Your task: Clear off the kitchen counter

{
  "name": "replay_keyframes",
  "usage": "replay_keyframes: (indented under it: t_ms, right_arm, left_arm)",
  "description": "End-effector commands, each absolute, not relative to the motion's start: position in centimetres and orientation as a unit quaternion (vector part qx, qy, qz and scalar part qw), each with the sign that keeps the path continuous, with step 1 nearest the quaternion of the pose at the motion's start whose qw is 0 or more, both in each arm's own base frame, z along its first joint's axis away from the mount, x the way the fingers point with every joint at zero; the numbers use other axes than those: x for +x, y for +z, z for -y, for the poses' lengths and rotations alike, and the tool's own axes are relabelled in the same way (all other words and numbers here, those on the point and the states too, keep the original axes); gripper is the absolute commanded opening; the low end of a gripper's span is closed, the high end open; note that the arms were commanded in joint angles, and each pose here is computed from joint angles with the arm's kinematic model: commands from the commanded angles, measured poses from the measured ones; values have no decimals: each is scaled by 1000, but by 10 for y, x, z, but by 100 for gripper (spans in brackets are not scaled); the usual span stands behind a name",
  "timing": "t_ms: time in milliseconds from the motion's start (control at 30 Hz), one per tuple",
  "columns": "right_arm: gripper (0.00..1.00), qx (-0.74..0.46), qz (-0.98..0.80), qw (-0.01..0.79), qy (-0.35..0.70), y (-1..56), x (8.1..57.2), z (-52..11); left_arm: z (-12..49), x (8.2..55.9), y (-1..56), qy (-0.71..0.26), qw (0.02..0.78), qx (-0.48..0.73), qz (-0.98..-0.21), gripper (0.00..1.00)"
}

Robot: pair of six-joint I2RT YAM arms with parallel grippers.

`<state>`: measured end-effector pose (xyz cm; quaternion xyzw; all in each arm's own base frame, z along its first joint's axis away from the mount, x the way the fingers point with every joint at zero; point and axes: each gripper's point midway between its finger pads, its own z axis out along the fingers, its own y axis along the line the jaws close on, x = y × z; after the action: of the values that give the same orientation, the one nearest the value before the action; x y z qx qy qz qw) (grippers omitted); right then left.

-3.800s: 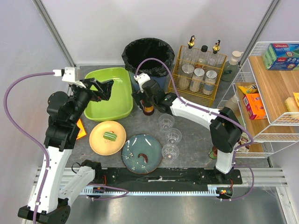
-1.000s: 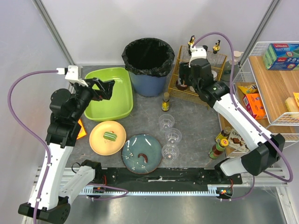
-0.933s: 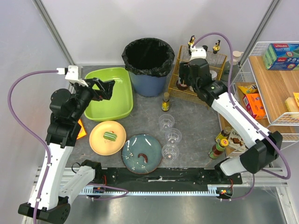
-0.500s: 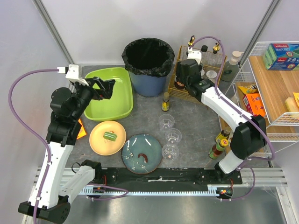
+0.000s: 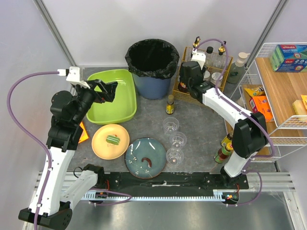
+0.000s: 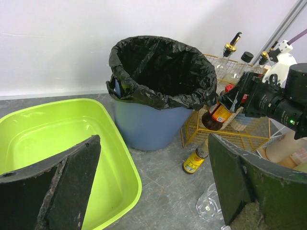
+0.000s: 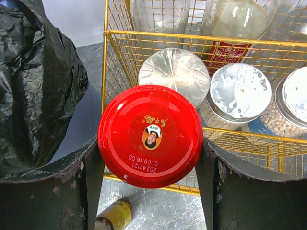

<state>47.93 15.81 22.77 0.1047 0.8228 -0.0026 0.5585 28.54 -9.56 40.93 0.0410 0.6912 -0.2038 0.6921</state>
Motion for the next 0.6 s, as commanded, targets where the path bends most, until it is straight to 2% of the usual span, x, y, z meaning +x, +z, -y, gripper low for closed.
replay_keyframes:
  t_ms: [0, 267, 567]
  right_arm:
    - [19, 133, -794, 593, 19, 239, 497, -163]
    - [18, 157, -792, 590, 4, 222, 495, -159]
    - [17, 151, -767, 622, -37, 250, 475, -133]
  left_arm:
    - [91, 283, 429, -188, 716, 52, -671, 98]
    - [91, 284, 428, -185, 716, 52, -671, 98]
    - [88, 284, 427, -180, 717, 49, -672, 98]
